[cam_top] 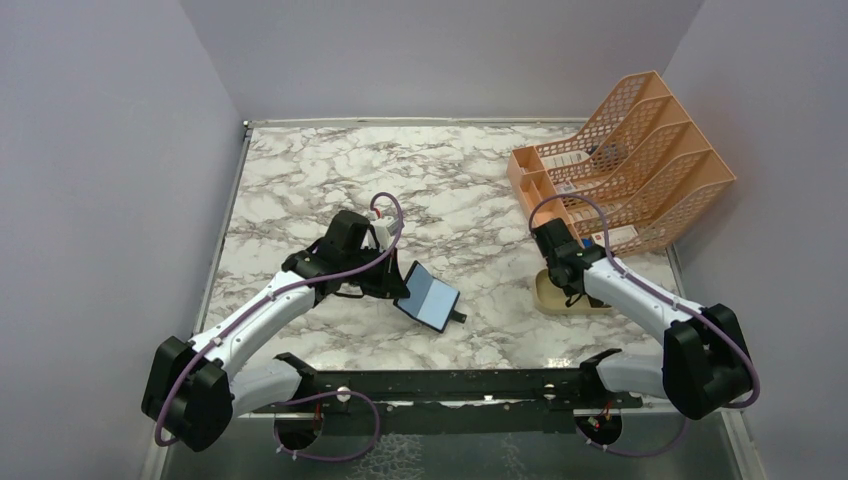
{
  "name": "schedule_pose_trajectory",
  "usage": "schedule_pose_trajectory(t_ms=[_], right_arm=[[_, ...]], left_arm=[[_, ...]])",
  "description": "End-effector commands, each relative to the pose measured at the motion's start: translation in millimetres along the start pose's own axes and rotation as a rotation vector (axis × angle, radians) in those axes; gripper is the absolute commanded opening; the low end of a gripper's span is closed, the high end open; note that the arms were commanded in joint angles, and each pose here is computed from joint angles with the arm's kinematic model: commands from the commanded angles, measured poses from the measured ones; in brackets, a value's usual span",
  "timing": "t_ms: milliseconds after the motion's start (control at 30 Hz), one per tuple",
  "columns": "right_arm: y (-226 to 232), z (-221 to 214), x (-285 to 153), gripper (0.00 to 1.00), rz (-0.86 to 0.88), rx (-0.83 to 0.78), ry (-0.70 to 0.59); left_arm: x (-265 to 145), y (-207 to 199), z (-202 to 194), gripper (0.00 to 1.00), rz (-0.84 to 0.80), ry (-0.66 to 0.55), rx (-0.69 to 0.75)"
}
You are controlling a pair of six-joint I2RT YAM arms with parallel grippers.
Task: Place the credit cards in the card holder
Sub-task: Pick up the credit card from the storage box, then insert the credit card into the card holder.
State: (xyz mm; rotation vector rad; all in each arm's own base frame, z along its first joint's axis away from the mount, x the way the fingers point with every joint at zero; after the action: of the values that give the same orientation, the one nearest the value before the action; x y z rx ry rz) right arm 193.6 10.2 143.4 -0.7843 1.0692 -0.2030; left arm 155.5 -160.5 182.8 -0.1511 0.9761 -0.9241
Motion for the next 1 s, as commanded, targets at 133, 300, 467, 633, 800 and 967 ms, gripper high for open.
schedule_pose_trajectory(t_ms=[133, 300, 467, 633, 800, 967], right_arm=[[-9.3, 13.4, -11.9, 0.10, 0.053, 0.058, -0.077], [-10.5, 25.8, -24.1, 0.03, 0.193, 0.053, -0.128], [-17.7, 44.8, -46.7, 0.01, 0.329, 0.109, -0.224], [-35.4, 72.7, -83.7, 0.01, 0.461, 0.244, -0.383], [-40.2, 97.9, -123.0, 0.01, 0.696, 0.394, -0.594], [-36.2, 106.7, -136.2, 0.01, 0.813, 0.515, -0.656]], left_arm=[[-4.4, -2.1, 2.6, 0.00, 0.009, -0.035, 0.027], [-4.7, -1.9, 3.2, 0.00, 0.011, -0.037, 0.027], [-4.7, -1.3, 3.0, 0.00, 0.019, -0.038, 0.023], [-2.6, -2.9, 8.6, 0.00, 0.015, -0.051, -0.010], [9.1, -7.7, 11.4, 0.00, -0.077, -0.098, -0.126], [22.0, -3.1, 9.4, 0.00, -0.093, -0.113, -0.209]])
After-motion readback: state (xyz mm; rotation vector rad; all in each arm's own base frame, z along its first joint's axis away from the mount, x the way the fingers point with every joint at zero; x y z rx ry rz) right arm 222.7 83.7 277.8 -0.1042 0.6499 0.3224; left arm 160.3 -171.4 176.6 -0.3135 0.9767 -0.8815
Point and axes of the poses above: each gripper's point midway between its finger pads, its own x axis out along the fingers, its own y axis along the line the jaws close on, z = x × y, the point moved 9 cm from there along -x, back along the fingers, and after that the axes turned 11 degrees about x, right-handed, at the moved point
